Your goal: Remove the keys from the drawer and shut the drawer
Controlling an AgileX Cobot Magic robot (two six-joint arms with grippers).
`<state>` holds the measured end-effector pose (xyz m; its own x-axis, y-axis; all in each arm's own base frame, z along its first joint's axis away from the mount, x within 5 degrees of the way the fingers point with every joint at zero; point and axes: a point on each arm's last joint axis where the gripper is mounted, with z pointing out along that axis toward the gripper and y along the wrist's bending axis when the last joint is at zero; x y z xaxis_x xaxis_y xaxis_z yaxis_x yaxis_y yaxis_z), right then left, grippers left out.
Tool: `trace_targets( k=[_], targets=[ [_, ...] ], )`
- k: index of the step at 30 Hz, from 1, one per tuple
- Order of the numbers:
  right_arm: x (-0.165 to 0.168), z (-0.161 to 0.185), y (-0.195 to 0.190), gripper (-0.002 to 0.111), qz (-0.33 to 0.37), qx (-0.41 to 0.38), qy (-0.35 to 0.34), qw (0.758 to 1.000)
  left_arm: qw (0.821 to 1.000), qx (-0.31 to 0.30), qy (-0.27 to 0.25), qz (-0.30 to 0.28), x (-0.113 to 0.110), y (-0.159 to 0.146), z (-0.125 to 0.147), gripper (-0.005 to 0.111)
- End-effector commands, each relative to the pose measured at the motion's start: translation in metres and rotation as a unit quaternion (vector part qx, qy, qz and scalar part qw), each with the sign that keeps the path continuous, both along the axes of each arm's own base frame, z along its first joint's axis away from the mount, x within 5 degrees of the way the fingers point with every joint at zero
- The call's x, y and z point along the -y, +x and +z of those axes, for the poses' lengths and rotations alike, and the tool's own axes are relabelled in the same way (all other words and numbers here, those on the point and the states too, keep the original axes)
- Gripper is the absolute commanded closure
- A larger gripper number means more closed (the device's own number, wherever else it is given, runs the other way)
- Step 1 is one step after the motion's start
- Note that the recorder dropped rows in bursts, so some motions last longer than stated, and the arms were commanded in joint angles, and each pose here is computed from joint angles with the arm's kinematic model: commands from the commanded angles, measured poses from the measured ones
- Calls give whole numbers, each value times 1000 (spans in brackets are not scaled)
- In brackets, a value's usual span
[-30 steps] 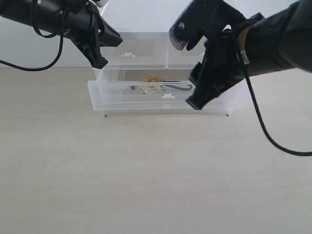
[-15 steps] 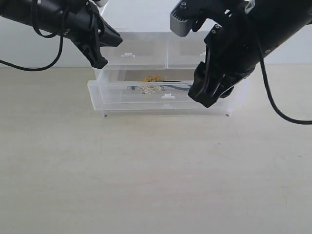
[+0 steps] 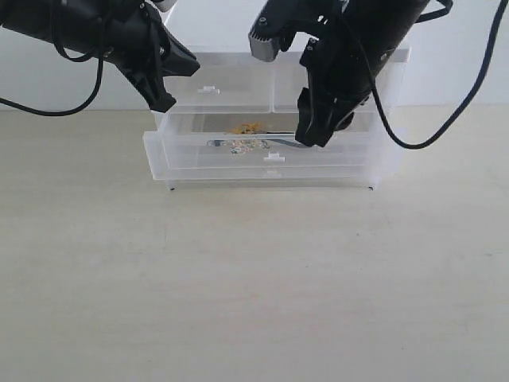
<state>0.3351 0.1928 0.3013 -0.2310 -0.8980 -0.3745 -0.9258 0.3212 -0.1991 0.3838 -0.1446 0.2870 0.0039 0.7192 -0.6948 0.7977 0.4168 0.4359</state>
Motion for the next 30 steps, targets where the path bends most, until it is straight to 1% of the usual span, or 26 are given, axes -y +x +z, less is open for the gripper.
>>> trace_targets(
  k=[1,4,5,9,10,20,26,30],
  targets=[
    [7,-4,17,73,16,30,17,999,1000,0,-11,7,0,0,4,103],
    [3,-24,26,73,52,26,-3,998,1000,0,-11,7,0,0,4,103],
    [1,-31,30,70,58,30,-6,998,1000,0,-11,7,0,0,4,103],
    [-2,-39,38,51,51,48,0,998,1000,0,-11,7,0,0,4,103],
    [-3,-42,41,49,49,53,2,997,1000,0,-11,7,0,0,4,103],
    [-7,-60,53,49,54,72,-7,996,1000,0,-11,7,0,0,4,103],
    [-7,-63,60,49,52,102,-10,993,1000,0,-11,7,0,0,4,103],
    [-8,-66,61,49,52,101,-11,993,1000,0,-11,7,0,0,4,103]
  ],
)
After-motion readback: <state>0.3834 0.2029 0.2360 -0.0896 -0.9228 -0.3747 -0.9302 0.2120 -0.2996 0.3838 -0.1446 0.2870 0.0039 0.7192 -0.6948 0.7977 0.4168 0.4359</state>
